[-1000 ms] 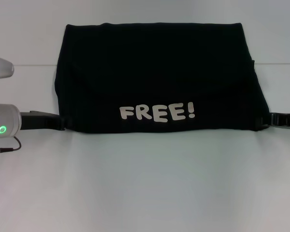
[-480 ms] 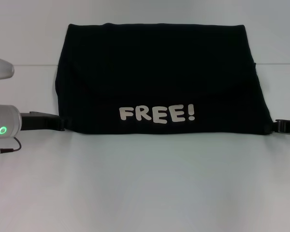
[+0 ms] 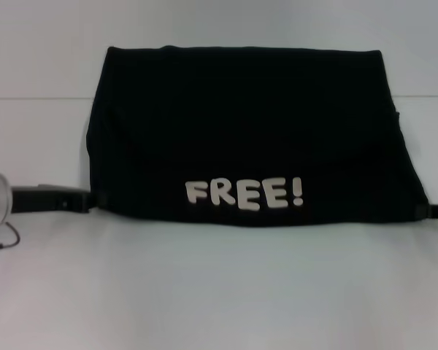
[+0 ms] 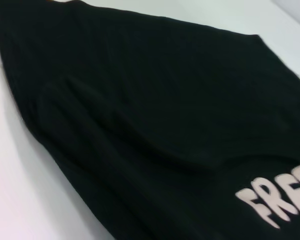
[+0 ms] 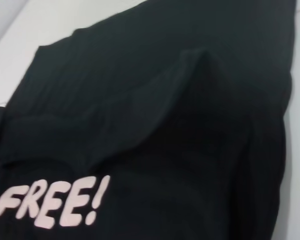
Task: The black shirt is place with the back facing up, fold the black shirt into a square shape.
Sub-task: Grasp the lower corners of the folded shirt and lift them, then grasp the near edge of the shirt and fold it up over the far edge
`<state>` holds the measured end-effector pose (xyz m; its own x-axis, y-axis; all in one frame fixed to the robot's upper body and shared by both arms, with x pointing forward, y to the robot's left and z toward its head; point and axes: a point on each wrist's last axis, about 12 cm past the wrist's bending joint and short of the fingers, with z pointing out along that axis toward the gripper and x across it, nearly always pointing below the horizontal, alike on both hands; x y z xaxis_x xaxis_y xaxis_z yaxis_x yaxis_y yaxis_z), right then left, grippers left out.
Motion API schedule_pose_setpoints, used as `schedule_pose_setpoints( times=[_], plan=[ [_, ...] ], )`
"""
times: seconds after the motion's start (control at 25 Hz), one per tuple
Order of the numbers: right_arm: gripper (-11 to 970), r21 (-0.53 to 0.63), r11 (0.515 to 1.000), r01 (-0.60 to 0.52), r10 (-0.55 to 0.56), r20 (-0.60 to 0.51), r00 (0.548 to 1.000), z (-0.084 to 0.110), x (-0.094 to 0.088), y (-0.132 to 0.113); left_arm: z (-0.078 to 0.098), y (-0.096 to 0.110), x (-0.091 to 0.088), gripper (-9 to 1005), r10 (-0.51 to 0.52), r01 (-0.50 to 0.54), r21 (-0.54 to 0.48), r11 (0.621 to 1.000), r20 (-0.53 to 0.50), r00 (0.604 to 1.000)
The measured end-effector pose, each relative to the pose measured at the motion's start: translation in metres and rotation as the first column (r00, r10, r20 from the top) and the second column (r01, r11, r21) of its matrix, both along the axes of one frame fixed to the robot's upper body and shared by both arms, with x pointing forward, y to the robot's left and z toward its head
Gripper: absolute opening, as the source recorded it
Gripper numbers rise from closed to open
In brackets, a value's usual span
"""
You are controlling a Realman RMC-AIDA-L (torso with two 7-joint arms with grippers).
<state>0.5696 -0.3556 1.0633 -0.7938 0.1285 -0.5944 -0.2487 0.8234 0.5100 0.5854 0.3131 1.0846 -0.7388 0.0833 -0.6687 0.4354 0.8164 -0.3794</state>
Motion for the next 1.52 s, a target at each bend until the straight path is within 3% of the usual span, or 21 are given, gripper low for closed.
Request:
schedule_pose_setpoints(
  times=[0.32, 0.36, 0.44, 0.56, 0.6, 1.04, 1.32, 1.52],
  plan=[
    [-1, 0.085, 0.995, -0.05, 0.05, 0.002, 0.999, -0.005, -0.046, -0.02, 0.005, 0.014, -0.045, 1, -0.126, 0.114, -0.15, 0.982, -0.071, 0.99],
    [-1, 0.102, 0.992, -0.069, 0.069, 0.005, 0.998, -0.007, -0.059, -0.025, 0.005, 0.014, -0.045, 1, -0.126, 0.114, -0.15, 0.982, -0.071, 0.99],
    [0, 0.111, 0.991, -0.077, 0.077, 0.005, 0.997, -0.008, -0.066, -0.027, 0.005, 0.018, -0.057, 1, -0.156, 0.14, -0.185, 0.973, -0.078, 0.985],
    [0, 0.147, 0.983, -0.106, 0.104, 0.024, 0.994, -0.011, -0.095, -0.039, 0.004, 0.023, -0.073, 1, -0.196, 0.173, -0.23, 0.958, -0.083, 0.977],
    [0, 0.147, 0.983, -0.106, 0.104, 0.024, 0.994, -0.011, -0.095, -0.039, 0.005, 0.025, -0.079, 1, -0.213, 0.187, -0.247, 0.951, -0.085, 0.973],
    [0, 0.178, 0.979, -0.096, 0.091, 0.036, 0.995, -0.016, -0.173, -0.069, 0.002, 0.036, -0.137, 0, -0.308, 0.233, -0.393, 0.89, -0.138, 0.941],
    [-1, 0.188, 0.978, -0.089, 0.086, 0.024, 0.996, -0.016, -0.191, -0.075, -0.007, 0.033, -0.151, 0, -0.311, 0.215, -0.431, 0.876, -0.166, 0.936],
    [-1, 0.185, 0.98, -0.07, 0.055, 0.087, 0.995, -0.008, -0.177, -0.08, -0.001, 0.031, -0.136, 1, -0.321, 0.24, -0.421, 0.874, -0.132, 0.938]
  ],
)
